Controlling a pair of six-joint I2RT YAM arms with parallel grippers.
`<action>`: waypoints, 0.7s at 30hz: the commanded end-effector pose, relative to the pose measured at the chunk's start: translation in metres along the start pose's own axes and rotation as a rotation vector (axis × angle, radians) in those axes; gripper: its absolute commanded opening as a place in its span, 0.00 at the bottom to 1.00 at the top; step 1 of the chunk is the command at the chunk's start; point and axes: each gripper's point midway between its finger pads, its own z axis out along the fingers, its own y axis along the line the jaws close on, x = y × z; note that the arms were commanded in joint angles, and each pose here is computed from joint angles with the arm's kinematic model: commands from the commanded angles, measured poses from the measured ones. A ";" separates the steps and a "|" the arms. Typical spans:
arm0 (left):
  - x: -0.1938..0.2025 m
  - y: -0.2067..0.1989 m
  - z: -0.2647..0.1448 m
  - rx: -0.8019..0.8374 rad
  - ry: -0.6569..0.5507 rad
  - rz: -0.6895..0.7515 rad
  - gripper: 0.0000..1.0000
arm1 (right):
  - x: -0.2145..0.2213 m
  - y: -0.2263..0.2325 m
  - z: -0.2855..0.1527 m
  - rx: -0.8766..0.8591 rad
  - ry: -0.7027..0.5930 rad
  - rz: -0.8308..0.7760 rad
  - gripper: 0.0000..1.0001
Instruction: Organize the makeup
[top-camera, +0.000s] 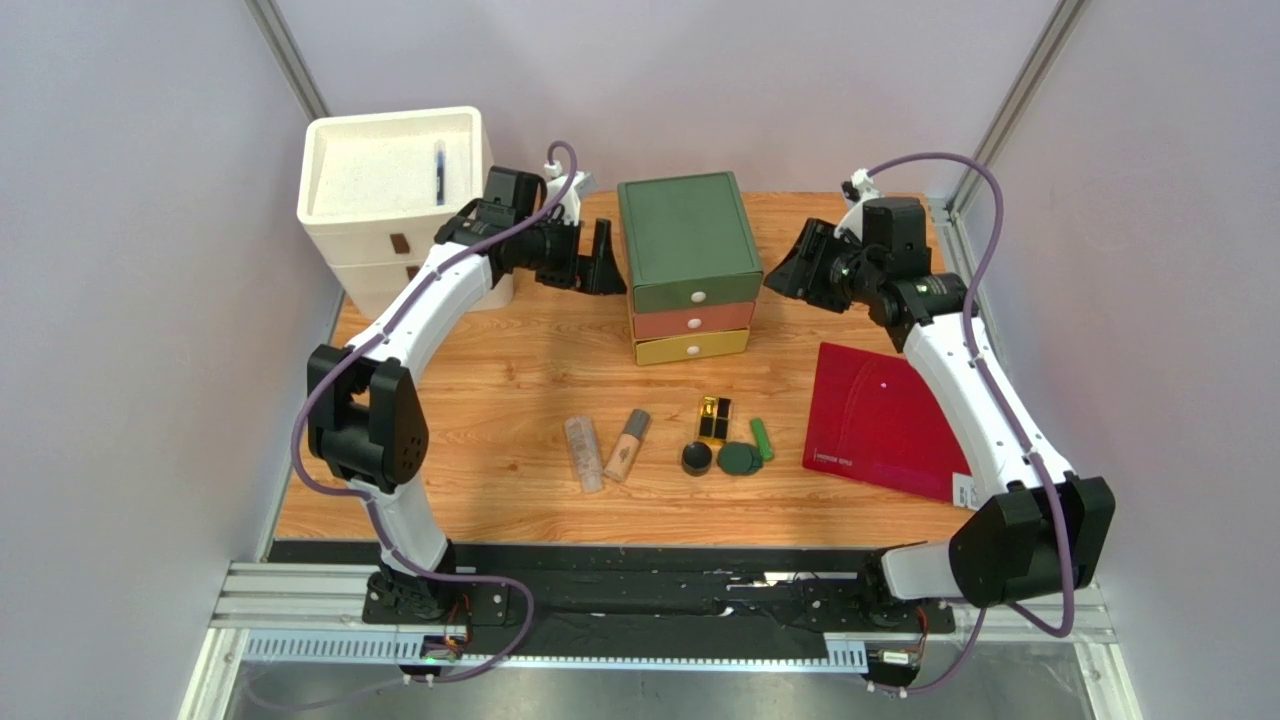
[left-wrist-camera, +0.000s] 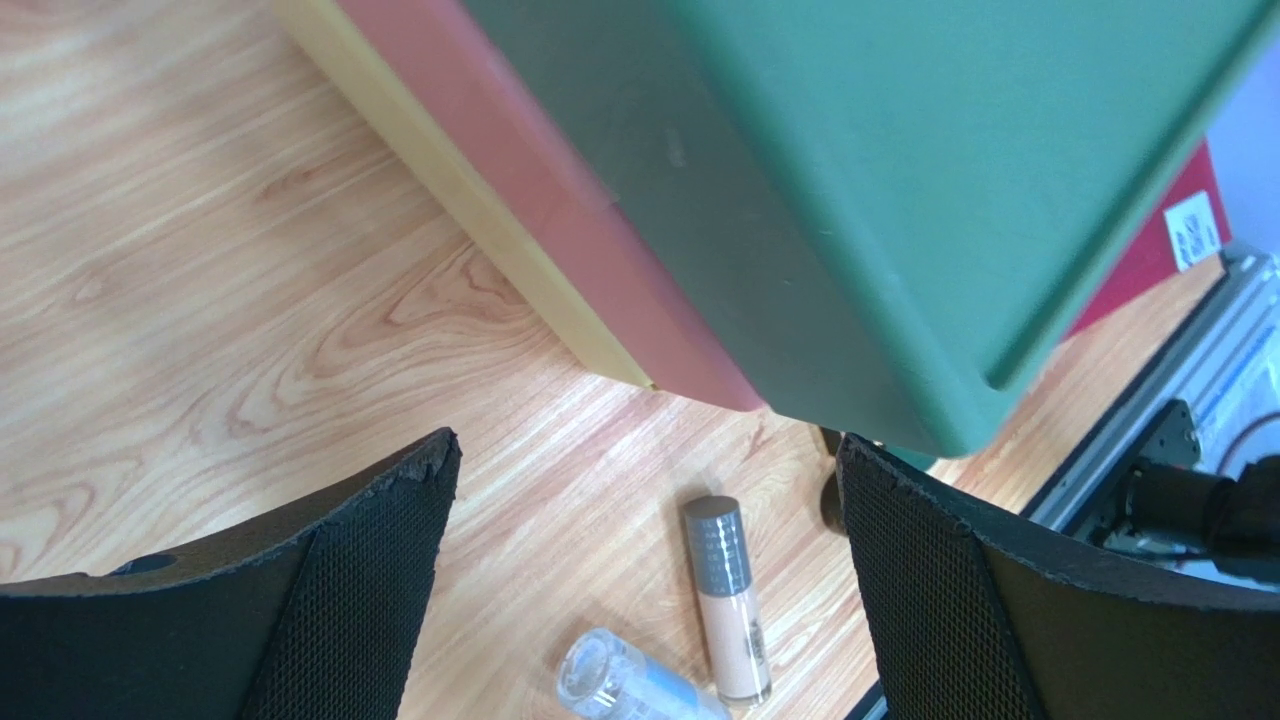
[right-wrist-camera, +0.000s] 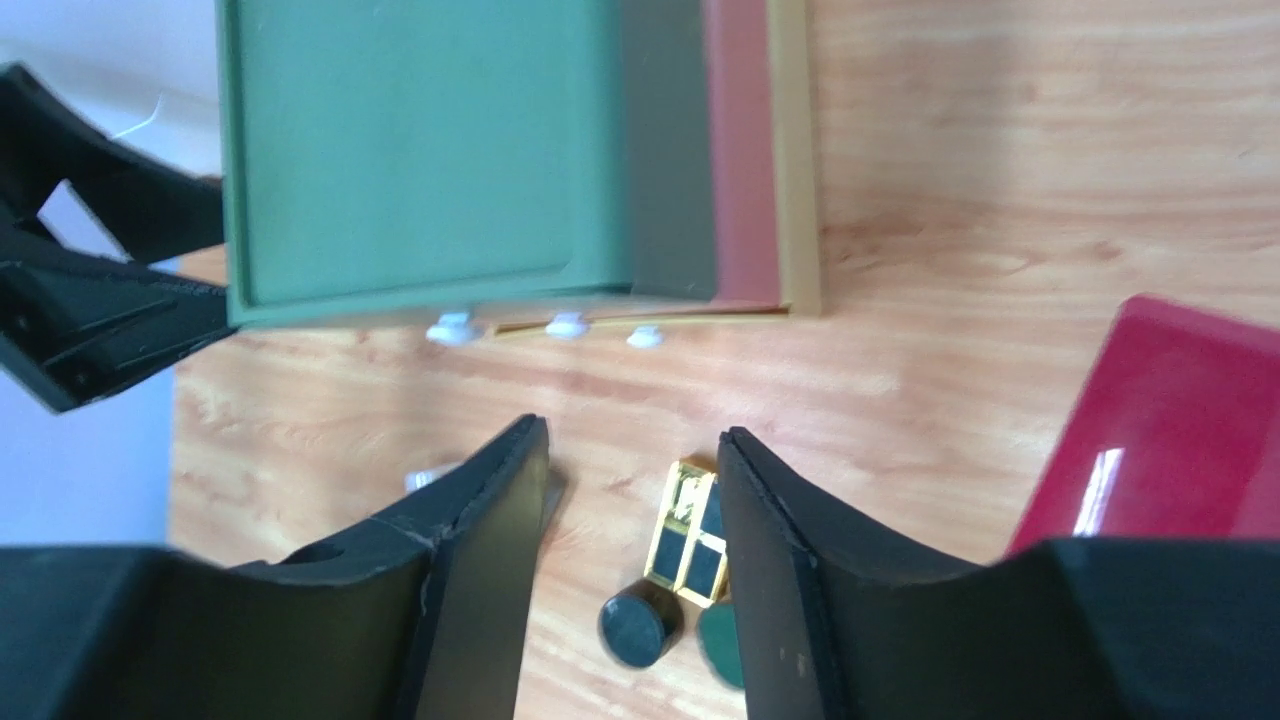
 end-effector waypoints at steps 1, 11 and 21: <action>-0.040 -0.043 -0.033 0.133 -0.132 0.156 0.99 | 0.009 0.029 -0.015 -0.143 0.023 0.064 0.56; -0.072 -0.061 -0.055 0.139 -0.182 0.181 0.46 | 0.026 0.060 -0.005 -0.163 0.062 -0.103 0.55; -0.094 -0.082 -0.040 0.297 -0.200 0.093 0.00 | 0.057 0.071 0.037 -0.016 0.107 -0.404 0.49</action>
